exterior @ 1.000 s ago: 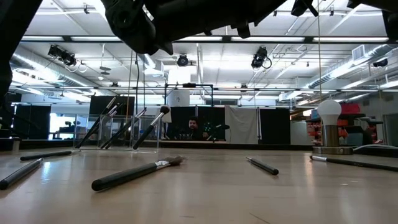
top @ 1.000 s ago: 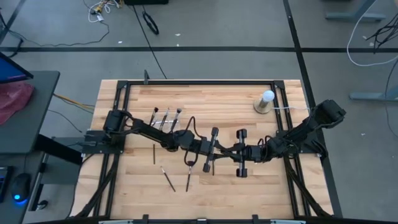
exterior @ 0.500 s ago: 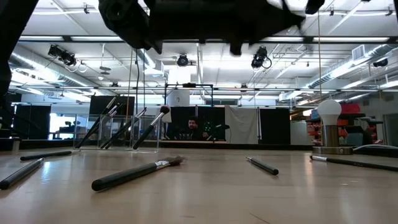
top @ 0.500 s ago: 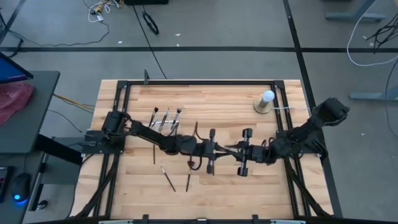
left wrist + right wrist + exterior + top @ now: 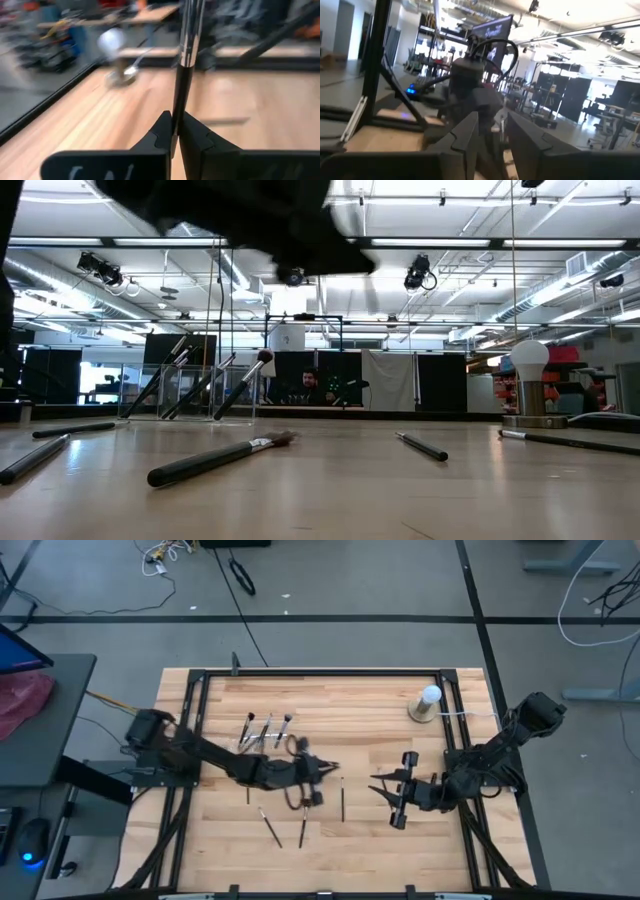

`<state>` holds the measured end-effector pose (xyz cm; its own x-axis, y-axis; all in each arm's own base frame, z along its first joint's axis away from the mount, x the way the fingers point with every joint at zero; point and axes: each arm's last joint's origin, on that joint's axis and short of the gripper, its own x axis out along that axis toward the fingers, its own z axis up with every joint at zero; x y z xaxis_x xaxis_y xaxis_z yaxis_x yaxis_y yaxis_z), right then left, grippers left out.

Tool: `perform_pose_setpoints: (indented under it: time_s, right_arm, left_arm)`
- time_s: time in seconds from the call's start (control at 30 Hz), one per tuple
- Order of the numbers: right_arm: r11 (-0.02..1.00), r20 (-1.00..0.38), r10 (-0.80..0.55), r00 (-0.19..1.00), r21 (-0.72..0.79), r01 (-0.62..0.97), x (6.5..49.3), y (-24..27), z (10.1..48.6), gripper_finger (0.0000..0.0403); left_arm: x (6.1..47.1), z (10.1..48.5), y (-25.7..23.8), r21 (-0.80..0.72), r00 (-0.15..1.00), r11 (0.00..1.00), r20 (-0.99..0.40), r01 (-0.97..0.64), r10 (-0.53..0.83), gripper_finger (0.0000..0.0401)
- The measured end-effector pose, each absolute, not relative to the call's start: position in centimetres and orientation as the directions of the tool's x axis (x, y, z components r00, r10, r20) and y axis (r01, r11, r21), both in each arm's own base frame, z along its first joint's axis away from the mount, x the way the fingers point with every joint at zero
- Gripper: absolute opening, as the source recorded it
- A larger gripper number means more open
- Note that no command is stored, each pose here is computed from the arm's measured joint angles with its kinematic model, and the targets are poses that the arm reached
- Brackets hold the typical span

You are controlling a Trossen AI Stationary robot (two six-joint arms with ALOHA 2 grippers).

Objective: Pick & Place Makeup Brushes
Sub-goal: Put the black eyeshadow brush into the transparent organizer

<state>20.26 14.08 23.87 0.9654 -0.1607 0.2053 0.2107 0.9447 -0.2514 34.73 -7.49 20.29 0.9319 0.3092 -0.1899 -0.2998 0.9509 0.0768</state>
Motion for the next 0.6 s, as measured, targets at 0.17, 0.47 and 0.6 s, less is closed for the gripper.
perform_pose_setpoints:
  time_s: [0.17, 0.47, 0.6]
  right_arm:
    - [0.947, 0.174, -0.165, 0.971, -0.247, 0.205, 20.6, 13.9, 23.5, 0.0105]
    - [0.952, 0.164, -0.199, 0.966, -0.201, 0.230, 21.3, 12.9, 23.3, 0.0102]
    - [0.955, 0.154, -0.207, 0.966, -0.180, 0.234, 21.5, 12.6, 23.2, 0.0102]
  left_arm:
    - [29.5, 20.1, -4.7, 0.036, 0.833, 0.858, -0.220, -0.513, 0.507, 0.0017]
    - [25.1, 20.8, 1.2, -0.003, 0.629, 0.703, -0.447, -0.712, 0.635, 0.0017]
    - [24.9, 20.1, 3.1, -0.006, 0.584, 0.696, -0.548, -0.718, 0.599, 0.0017]
